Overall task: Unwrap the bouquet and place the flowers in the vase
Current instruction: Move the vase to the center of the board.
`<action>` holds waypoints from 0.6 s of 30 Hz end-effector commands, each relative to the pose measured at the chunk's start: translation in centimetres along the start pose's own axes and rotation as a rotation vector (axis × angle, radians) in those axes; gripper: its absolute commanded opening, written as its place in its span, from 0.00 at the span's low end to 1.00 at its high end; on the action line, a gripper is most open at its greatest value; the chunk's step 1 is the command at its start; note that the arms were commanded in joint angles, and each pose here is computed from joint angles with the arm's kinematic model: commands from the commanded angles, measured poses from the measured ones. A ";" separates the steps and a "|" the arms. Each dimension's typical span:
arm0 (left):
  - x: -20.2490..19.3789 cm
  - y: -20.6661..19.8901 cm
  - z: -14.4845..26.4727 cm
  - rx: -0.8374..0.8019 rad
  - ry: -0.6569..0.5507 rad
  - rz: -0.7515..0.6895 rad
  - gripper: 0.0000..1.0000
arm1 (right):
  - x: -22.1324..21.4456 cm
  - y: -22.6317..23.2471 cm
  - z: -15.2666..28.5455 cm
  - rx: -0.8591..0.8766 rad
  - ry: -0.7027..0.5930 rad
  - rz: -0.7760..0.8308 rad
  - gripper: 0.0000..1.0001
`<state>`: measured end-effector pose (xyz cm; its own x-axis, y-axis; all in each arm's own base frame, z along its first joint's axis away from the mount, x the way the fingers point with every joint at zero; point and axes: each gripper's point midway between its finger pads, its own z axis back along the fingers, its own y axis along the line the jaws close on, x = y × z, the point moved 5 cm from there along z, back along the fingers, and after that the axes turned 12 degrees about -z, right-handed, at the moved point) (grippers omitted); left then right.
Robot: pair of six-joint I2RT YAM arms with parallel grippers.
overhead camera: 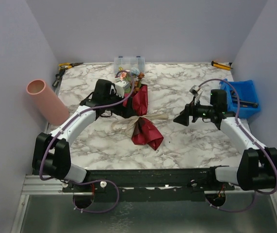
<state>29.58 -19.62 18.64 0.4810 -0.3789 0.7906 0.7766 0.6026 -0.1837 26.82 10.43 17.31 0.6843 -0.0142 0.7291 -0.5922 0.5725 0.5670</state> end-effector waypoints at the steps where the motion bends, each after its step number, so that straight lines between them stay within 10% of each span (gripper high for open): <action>1: -3.6 1.0 0.8 -0.061 0.034 -0.040 0.79 | 1.5 0.5 -2.9 0.048 0.017 0.033 0.81; 6: -6.7 1.2 0.7 -0.047 0.107 -0.075 0.68 | -0.3 0.0 -6.6 0.108 0.127 -0.011 0.64; 18: -12.0 0.6 -2.3 -0.074 0.305 0.006 0.51 | -3.3 1.2 -9.6 0.218 0.255 -0.038 0.59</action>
<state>26.48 -15.62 10.15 0.5554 -0.5239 0.6458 0.7906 0.5735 -0.2146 27.71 18.39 11.23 0.7985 0.1821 0.5737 -0.5878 0.4413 0.6781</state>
